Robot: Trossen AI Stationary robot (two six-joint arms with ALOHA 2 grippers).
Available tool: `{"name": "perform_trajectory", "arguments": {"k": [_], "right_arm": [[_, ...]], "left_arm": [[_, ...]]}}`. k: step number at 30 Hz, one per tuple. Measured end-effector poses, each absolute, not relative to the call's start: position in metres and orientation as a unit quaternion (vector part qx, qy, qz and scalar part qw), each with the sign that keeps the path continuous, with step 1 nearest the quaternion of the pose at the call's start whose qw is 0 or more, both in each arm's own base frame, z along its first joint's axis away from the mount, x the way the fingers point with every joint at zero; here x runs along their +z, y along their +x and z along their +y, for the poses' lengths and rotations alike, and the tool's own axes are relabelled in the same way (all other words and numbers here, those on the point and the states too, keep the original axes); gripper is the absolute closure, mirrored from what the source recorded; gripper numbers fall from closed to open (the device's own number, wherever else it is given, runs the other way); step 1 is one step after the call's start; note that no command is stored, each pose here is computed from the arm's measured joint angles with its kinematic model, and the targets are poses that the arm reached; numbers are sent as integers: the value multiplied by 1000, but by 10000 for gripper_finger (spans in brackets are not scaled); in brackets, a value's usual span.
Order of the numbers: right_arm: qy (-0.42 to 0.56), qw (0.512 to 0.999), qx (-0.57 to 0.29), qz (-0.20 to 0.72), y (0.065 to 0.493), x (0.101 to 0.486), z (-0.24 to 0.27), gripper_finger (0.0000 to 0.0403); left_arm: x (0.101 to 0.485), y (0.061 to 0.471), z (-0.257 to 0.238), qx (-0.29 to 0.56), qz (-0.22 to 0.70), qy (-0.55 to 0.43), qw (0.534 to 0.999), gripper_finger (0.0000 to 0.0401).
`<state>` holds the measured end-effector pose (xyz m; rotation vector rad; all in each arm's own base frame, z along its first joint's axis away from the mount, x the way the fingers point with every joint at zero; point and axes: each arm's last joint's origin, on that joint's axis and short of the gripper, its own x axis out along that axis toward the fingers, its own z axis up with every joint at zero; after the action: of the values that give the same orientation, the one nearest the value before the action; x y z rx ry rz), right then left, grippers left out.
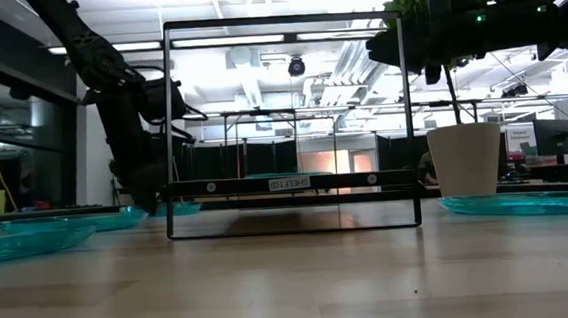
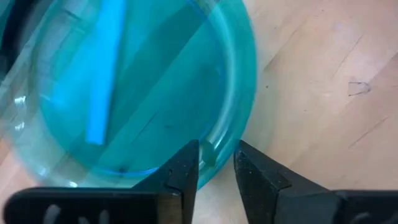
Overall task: Place and stack plates onto a shelf
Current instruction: Put the blue plate on the shelf
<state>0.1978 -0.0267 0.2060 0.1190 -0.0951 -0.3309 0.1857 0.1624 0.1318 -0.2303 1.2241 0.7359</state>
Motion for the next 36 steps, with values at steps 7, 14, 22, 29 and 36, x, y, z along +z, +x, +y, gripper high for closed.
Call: {"name": "perform_trajectory", "arguments": {"k": [7, 14, 22, 29, 36], "right_arm": [[59, 983, -165, -47, 198, 206, -27, 279], [58, 984, -165, -47, 198, 206, -27, 279], [58, 984, -165, -47, 198, 206, -27, 279], [59, 984, -165, -47, 198, 206, -27, 279], [59, 983, -165, -47, 198, 206, -27, 279]], "left_arm": [[127, 186, 164, 350, 570, -95, 737, 387], [141, 183, 161, 356, 552, -92, 749, 400], [183, 172, 144, 370, 493, -85, 783, 400], [227, 169, 106, 322, 385, -78, 862, 401], [238, 196, 50, 197, 335, -46, 920, 401]]}}
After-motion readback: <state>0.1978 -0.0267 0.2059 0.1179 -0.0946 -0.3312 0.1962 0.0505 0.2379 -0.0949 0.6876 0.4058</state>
